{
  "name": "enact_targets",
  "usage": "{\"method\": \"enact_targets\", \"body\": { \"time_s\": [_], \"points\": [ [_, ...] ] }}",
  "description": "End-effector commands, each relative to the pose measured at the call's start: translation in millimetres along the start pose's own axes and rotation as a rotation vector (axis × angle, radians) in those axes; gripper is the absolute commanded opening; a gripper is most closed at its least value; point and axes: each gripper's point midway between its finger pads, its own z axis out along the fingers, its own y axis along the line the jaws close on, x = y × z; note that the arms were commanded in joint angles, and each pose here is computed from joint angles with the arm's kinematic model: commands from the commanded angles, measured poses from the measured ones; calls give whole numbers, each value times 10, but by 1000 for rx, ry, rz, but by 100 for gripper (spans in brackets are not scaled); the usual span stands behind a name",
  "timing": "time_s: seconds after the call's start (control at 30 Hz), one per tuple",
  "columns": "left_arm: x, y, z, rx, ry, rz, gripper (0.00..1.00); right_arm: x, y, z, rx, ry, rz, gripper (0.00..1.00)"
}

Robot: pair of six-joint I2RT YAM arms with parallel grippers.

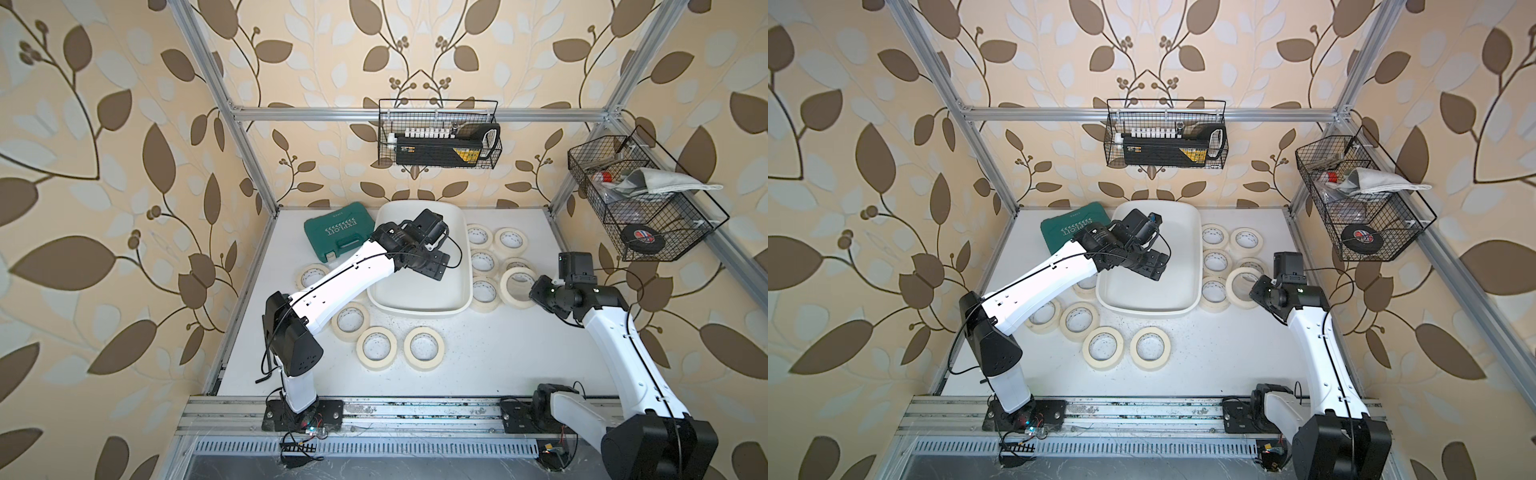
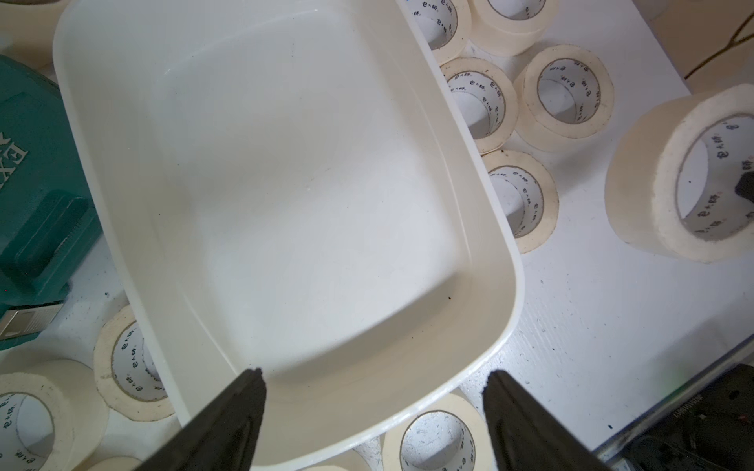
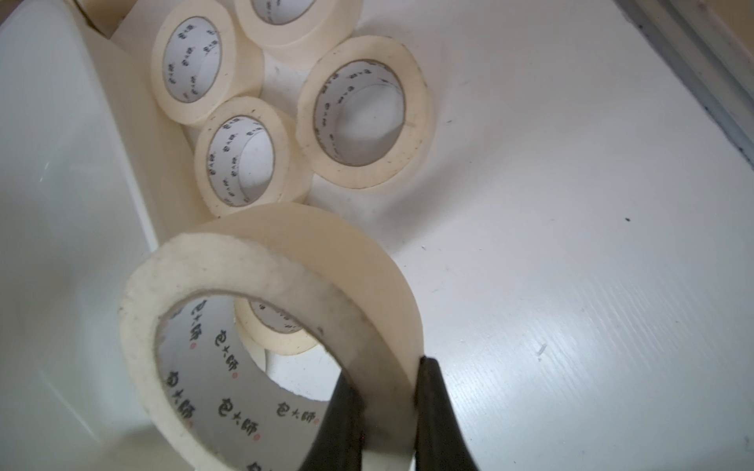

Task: Take out the art tape in the storage box
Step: Place the art tape at the center of the board.

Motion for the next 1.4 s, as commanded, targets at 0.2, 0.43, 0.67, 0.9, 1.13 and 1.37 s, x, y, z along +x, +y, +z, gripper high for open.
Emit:
{"method": "enact_targets", "body": {
  "time_s": [0.2, 0.43, 0.67, 0.9, 1.13, 1.37],
  "points": [
    [-27, 118, -20, -23, -18, -27, 87, 169, -408, 371, 113, 5, 195, 0],
    [16, 141, 33, -32, -3, -33, 88, 255, -483, 617, 146, 37, 209, 0],
    [56, 179, 75, -35, 8, -44, 87, 300, -511, 777, 162, 64, 189, 0],
    [111, 412, 215, 37, 35, -235, 89, 340, -415, 882, 114, 104, 182, 9],
    [-60, 933, 129, -92, -91, -323, 93, 240, -304, 759, 76, 92, 166, 45],
    [-253, 1595, -222, -300, -287, -373, 99, -123, 12, 361, -51, -10, 143, 69]
  ]
}}
